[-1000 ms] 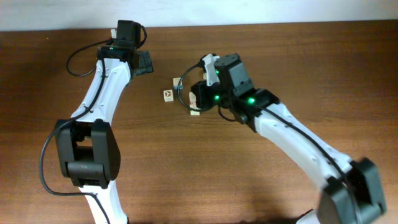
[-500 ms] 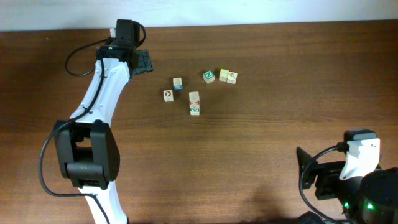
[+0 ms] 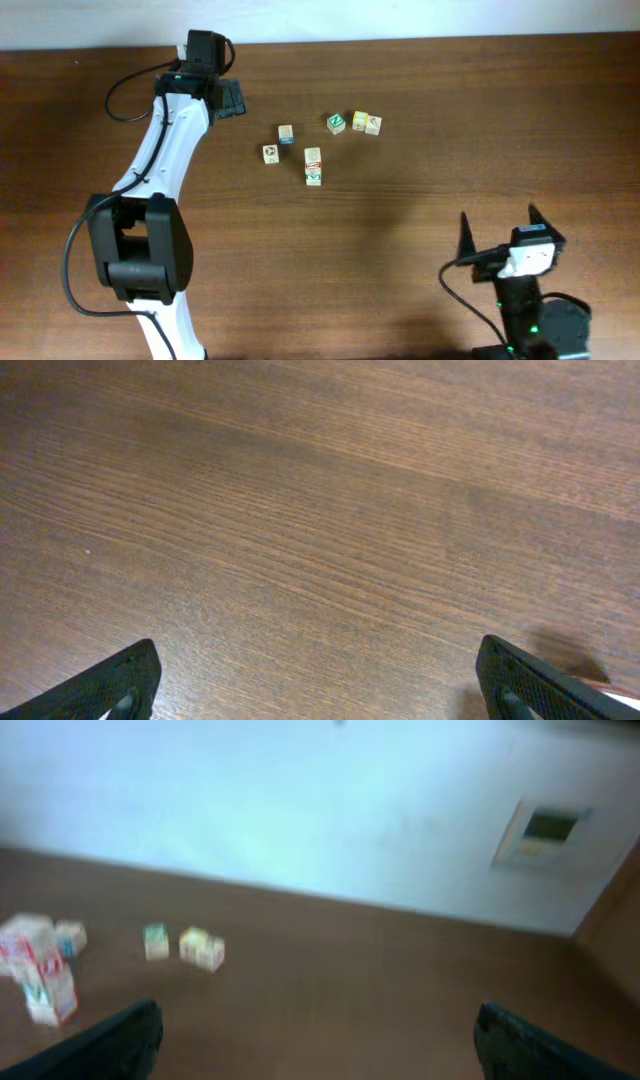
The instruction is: Rotate 4 blocks
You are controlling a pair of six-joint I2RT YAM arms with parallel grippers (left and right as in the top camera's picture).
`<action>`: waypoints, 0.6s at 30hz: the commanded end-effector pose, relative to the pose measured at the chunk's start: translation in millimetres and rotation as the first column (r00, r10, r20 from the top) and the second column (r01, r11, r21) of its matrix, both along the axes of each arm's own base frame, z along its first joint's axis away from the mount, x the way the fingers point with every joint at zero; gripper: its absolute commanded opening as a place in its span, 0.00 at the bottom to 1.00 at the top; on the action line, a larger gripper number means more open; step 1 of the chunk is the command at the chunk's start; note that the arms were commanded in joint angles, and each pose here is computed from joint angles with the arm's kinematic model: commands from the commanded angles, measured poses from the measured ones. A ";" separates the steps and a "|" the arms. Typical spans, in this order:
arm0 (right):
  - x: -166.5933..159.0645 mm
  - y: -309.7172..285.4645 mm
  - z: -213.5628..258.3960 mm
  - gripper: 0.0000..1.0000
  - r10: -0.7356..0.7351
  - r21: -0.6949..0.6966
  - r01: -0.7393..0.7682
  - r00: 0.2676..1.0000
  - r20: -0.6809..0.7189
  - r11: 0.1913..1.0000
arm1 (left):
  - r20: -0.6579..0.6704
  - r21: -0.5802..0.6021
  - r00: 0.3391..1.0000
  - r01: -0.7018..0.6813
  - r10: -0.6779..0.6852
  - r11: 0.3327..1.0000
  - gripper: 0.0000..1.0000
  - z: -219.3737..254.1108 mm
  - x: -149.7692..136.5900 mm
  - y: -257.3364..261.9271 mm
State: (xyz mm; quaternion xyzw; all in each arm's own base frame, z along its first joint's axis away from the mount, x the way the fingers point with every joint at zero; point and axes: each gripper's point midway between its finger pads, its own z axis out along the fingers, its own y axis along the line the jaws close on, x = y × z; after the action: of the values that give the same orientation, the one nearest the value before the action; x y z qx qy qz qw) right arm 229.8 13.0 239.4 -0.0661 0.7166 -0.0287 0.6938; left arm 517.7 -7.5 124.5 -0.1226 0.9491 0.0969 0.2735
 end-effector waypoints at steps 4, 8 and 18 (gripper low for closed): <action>15.6 6.3 -54.8 0.99 0.030 0.021 -0.031 0.997 0.068 0.999 | 0.051 0.003 0.999 -0.005 0.005 1.000 0.99 22.8 3.2 2.0; 15.7 3.2 -83.7 0.99 0.012 0.015 -0.011 0.999 -0.044 1.000 | 0.050 0.003 0.999 -0.005 0.005 1.000 0.99 22.7 3.1 2.0; 15.7 3.2 -83.9 0.99 0.012 0.015 -0.011 0.999 -0.044 1.000 | 0.050 0.003 0.999 -0.005 0.005 1.000 0.99 22.7 3.1 2.0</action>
State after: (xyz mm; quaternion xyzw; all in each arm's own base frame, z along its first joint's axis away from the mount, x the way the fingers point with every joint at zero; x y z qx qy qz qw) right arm 245.4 18.2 158.4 -0.0746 0.7297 -0.0187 0.6794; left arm 518.2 -7.6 124.9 -0.1228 0.9488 0.0966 0.2745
